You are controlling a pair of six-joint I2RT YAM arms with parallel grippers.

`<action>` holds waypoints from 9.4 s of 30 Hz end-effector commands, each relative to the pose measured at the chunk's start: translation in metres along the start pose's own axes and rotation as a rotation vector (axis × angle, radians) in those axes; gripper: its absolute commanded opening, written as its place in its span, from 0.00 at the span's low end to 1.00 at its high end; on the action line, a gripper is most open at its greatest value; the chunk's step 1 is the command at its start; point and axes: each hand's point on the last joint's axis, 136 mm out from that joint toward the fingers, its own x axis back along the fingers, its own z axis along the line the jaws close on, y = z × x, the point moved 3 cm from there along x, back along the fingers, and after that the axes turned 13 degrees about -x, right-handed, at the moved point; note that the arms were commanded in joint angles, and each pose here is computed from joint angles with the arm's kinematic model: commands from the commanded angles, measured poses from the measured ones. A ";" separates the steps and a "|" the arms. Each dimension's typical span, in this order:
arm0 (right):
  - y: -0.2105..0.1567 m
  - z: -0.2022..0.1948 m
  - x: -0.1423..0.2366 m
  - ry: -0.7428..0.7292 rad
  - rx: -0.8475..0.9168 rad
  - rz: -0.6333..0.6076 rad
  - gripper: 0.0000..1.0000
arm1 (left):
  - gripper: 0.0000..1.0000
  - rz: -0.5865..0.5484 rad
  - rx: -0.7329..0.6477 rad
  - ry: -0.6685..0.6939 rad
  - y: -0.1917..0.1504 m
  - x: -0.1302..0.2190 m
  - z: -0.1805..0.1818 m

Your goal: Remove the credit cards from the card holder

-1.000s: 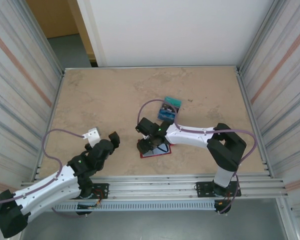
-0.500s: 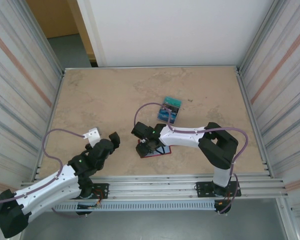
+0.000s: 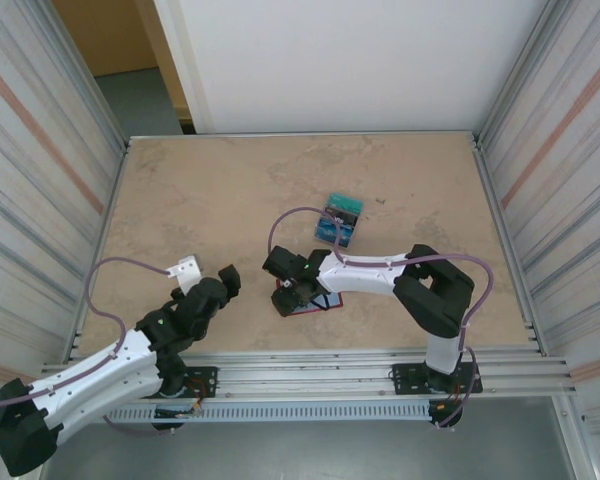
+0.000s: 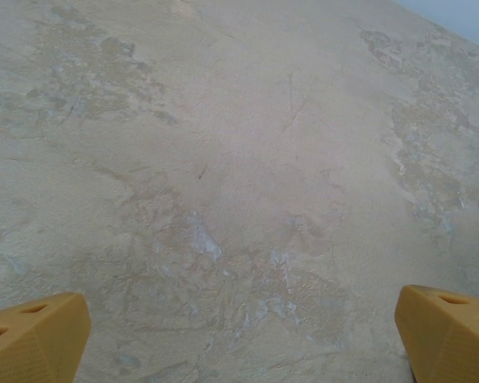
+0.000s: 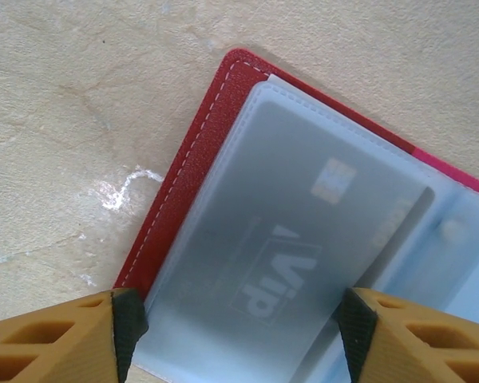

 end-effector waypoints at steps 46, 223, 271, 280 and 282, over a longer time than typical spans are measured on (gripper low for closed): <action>0.004 -0.030 0.016 -0.100 -0.064 -0.088 0.46 | 0.98 0.023 -0.149 -0.068 0.032 -0.001 -0.039; -0.002 -0.106 0.018 0.529 -0.639 0.052 0.03 | 0.99 0.418 -0.657 -0.135 -0.051 -0.052 -0.154; 0.009 -0.105 0.006 0.692 -0.684 0.053 0.08 | 0.99 0.551 -0.677 -0.088 -0.091 -0.059 -0.134; 0.007 -0.119 0.010 0.669 -0.707 0.036 0.04 | 0.99 0.557 -0.675 -0.080 -0.092 -0.059 -0.131; 0.005 -0.124 0.011 0.642 -0.707 0.032 0.04 | 0.99 0.559 -0.673 -0.078 -0.093 -0.059 -0.130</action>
